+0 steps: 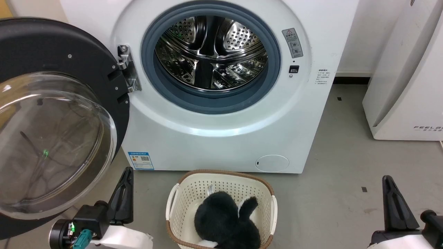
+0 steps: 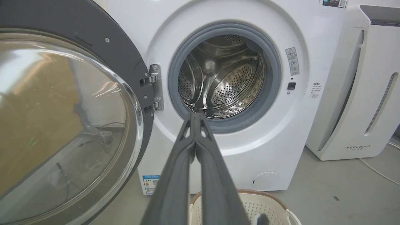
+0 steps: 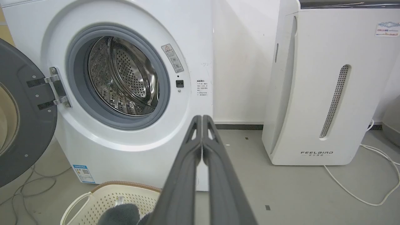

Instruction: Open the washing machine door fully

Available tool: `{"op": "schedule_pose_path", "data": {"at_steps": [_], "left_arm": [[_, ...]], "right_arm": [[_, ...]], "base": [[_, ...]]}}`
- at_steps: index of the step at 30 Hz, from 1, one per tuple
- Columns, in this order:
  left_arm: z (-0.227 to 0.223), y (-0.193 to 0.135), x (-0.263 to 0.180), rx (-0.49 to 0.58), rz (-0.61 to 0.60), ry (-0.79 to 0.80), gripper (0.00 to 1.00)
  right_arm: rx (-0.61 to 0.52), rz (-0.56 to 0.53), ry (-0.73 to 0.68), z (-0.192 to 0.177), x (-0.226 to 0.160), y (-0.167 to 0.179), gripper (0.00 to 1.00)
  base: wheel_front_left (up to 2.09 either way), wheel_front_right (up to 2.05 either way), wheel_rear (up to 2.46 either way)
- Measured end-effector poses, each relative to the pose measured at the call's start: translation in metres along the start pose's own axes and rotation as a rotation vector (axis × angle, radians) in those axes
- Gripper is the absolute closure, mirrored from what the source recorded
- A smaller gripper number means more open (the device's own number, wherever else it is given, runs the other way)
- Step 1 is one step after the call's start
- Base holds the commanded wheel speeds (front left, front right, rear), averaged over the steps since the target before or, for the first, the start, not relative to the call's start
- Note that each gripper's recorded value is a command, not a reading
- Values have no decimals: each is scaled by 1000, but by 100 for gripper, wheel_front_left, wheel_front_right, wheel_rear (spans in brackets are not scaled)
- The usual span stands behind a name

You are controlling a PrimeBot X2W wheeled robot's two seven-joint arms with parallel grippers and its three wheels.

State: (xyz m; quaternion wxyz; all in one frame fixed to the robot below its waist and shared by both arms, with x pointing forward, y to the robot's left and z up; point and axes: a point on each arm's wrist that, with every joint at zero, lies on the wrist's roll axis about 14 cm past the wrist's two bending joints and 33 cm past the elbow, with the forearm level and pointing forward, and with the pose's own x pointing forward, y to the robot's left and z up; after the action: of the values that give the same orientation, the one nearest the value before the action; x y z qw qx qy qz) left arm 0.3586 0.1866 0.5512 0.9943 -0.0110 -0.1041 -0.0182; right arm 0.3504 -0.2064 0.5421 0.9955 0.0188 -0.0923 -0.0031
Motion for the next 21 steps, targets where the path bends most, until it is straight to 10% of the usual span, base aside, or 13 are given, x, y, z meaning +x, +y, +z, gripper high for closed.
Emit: {"op": "schedule_pose_path", "data": {"at_steps": [21], "left_arm": [[-6, -2, 2, 12, 5, 45, 100]], "right_arm": [[-8, 25, 52, -9, 1, 8, 100]], "base": [[0, 0, 0]]}}
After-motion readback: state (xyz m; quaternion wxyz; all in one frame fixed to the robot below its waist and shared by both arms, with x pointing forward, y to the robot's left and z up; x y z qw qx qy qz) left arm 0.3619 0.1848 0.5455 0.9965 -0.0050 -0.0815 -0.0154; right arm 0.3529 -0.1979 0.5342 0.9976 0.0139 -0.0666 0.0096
